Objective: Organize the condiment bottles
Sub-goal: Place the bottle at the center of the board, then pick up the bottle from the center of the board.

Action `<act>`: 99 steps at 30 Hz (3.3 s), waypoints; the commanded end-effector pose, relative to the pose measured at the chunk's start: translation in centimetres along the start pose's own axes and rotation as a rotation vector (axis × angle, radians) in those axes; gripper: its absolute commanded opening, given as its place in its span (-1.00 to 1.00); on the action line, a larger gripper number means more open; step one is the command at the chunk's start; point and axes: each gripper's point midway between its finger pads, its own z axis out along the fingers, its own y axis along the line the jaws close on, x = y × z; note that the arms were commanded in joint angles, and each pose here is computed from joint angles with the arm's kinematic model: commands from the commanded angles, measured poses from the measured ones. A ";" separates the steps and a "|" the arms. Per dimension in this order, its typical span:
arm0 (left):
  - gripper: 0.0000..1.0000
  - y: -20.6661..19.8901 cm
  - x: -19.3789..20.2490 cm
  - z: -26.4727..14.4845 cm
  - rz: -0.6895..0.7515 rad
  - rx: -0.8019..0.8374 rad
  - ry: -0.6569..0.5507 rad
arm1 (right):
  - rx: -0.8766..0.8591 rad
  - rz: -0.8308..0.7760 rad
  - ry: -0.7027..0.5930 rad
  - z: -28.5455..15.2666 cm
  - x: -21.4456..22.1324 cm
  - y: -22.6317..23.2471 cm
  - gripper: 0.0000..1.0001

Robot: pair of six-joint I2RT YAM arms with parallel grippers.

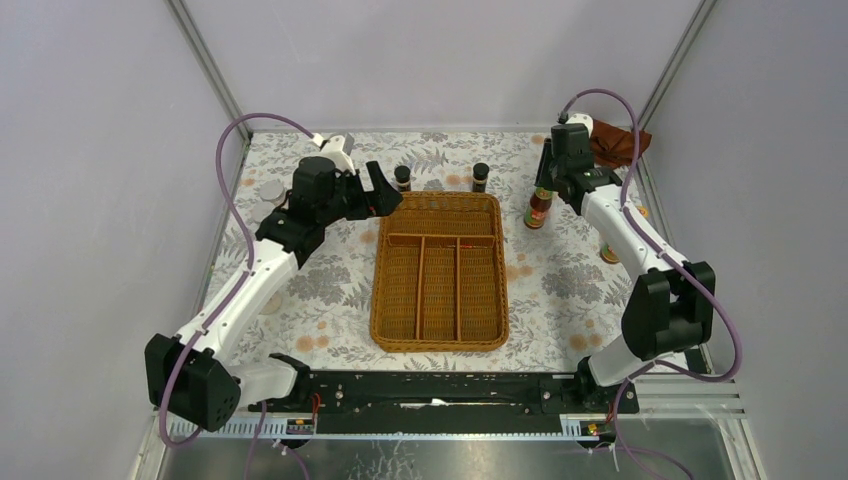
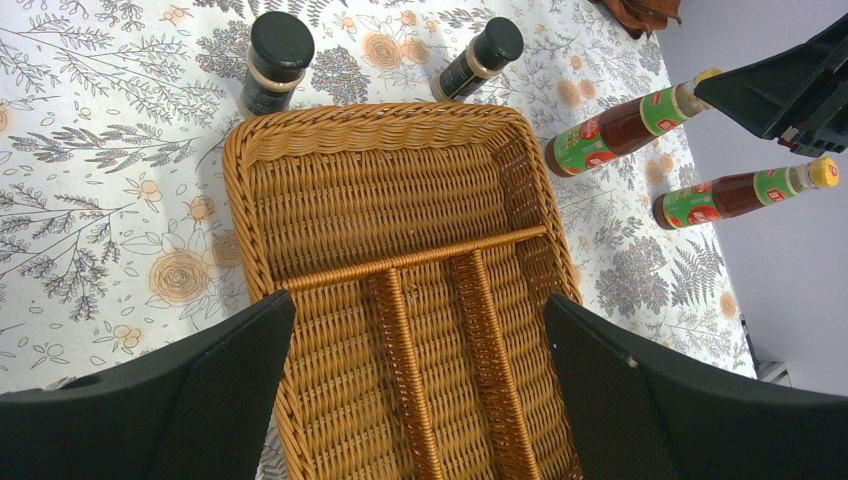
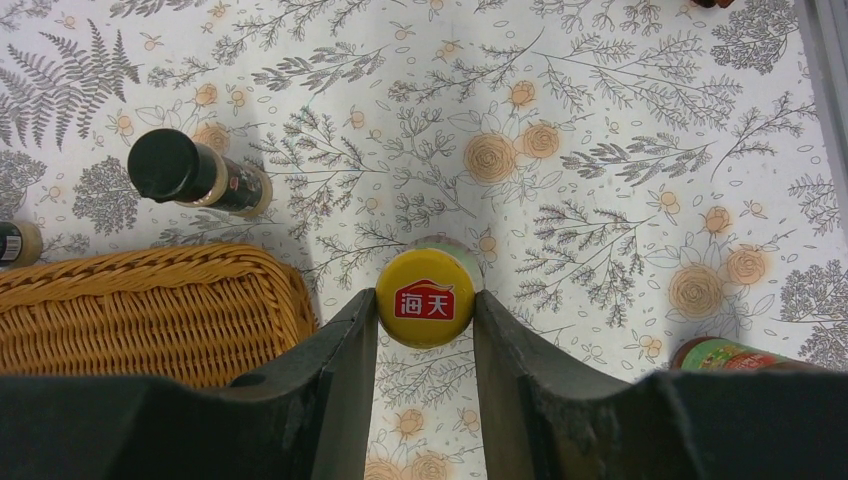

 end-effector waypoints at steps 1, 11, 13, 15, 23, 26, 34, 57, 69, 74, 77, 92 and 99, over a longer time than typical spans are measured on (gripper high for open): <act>0.96 0.1 -0.3 0.4 0.022 -0.014 -0.005 | -0.045 0.058 -0.165 -0.2 -5.0 0.9 -1.00; 0.96 0.4 -0.2 1.2 0.021 -0.019 0.001 | -0.032 0.046 -0.136 0.4 -4.3 0.7 -1.00; 0.96 0.3 -0.3 1.3 0.021 -0.015 0.001 | -0.032 0.043 -0.125 0.3 -4.0 0.6 -1.00; 0.96 0.3 -0.3 1.4 0.020 -0.015 0.002 | -0.030 0.039 -0.112 0.2 -3.7 0.5 -0.95; 0.96 0.0 -0.4 2.0 0.014 0.000 0.006 | -0.032 0.039 -0.085 -0.2 -2.6 0.3 -0.56; 0.96 -0.1 -0.4 2.2 0.012 0.004 0.008 | -0.032 0.039 -0.083 -0.3 -2.5 0.3 -0.40; 0.96 -0.1 -0.3 2.4 0.011 0.007 0.013 | -0.031 0.035 -0.081 -0.1 -2.7 0.4 0.12; 0.96 -1.1 -2.1 2.5 0.011 0.026 -0.018 | -0.102 -0.109 -0.174 -5.3 -9.6 2.8 0.26; 0.96 -0.9 -2.5 2.4 0.007 0.009 -0.031 | -0.309 -0.225 -0.074 -3.1 -9.5 10.7 0.25; 0.96 -0.6 -2.2 2.5 0.008 -0.005 -0.023 | -0.353 -0.241 -0.003 -0.3 -7.0 12.9 0.26; 0.96 -0.5 -2.2 2.6 0.009 -0.010 -0.020 | -0.370 -0.240 0.026 1.2 -5.9 13.7 0.26; 0.96 0.1 -1.6 3.4 0.005 -0.029 -0.001 | -0.432 -0.246 0.154 5.0 -1.6 16.0 0.31; 0.96 0.3 -1.4 3.4 0.006 -0.035 0.002 | -0.436 -0.253 0.186 6.2 -0.4 16.6 0.34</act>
